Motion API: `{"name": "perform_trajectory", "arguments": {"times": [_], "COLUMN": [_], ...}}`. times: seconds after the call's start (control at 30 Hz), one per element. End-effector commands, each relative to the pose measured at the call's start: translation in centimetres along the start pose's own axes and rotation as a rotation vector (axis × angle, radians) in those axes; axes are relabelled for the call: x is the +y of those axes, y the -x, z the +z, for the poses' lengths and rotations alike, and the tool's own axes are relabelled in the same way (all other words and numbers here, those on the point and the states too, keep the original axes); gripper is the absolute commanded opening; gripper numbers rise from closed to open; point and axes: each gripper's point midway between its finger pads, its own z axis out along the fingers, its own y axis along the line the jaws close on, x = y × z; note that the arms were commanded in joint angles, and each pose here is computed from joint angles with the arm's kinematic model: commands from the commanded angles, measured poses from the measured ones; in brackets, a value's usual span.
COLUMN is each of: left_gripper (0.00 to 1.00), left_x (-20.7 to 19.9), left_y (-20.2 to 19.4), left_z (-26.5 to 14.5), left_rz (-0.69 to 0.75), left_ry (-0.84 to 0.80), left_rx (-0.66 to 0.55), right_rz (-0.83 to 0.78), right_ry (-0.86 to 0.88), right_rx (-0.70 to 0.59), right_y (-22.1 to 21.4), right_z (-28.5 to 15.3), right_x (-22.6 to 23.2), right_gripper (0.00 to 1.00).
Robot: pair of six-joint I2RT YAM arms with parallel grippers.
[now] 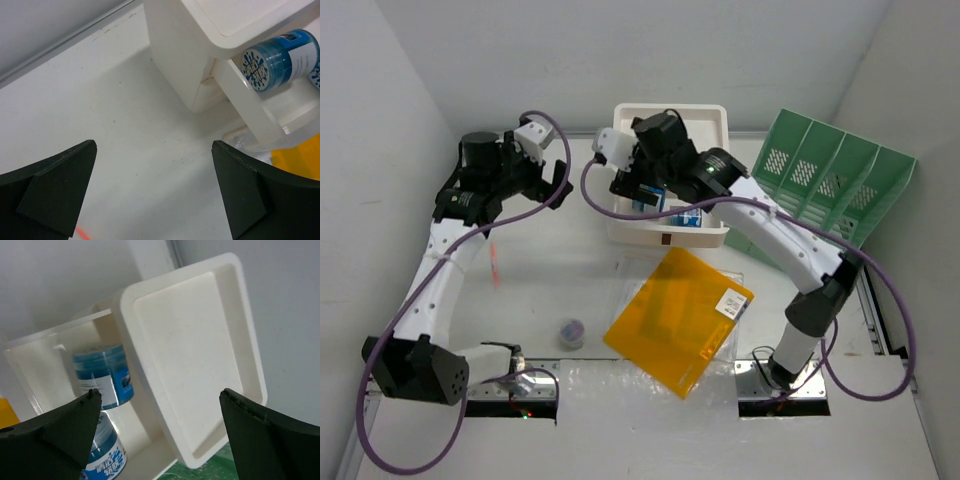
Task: Organize the desk
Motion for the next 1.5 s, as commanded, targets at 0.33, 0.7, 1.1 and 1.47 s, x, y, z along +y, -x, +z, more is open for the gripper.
{"name": "perform_trajectory", "arguments": {"times": [0.33, 0.7, 1.1, 1.47], "left_gripper": [0.99, 1.00, 1.00, 0.95], "left_x": [2.3, 0.1, 0.3, -1.2], "left_y": [10.4, 12.1, 7.7, 6.1], "left_z": [7.9, 13.8, 18.1, 18.0], "left_rz": [-0.056, -0.064, -0.084, -0.096], "left_ry": [-0.010, -0.047, 0.020, -0.032], "left_rx": [-0.194, -0.173, -0.041, -0.028], "right_rz": [1.067, 1.174, 1.192, 1.109], "right_ry": [-0.455, -0.252, -0.142, -0.316], "right_rx": [-0.292, -0.217, -0.258, -0.335], "right_y": [-7.9, -9.4, -8.4, -8.0], "right_z": [-8.8, -7.5, -3.7, -1.1], "right_x": [1.5, 10.1, 14.7, 10.5], "right_gripper": [0.51, 0.56, 0.51, 0.41]}}
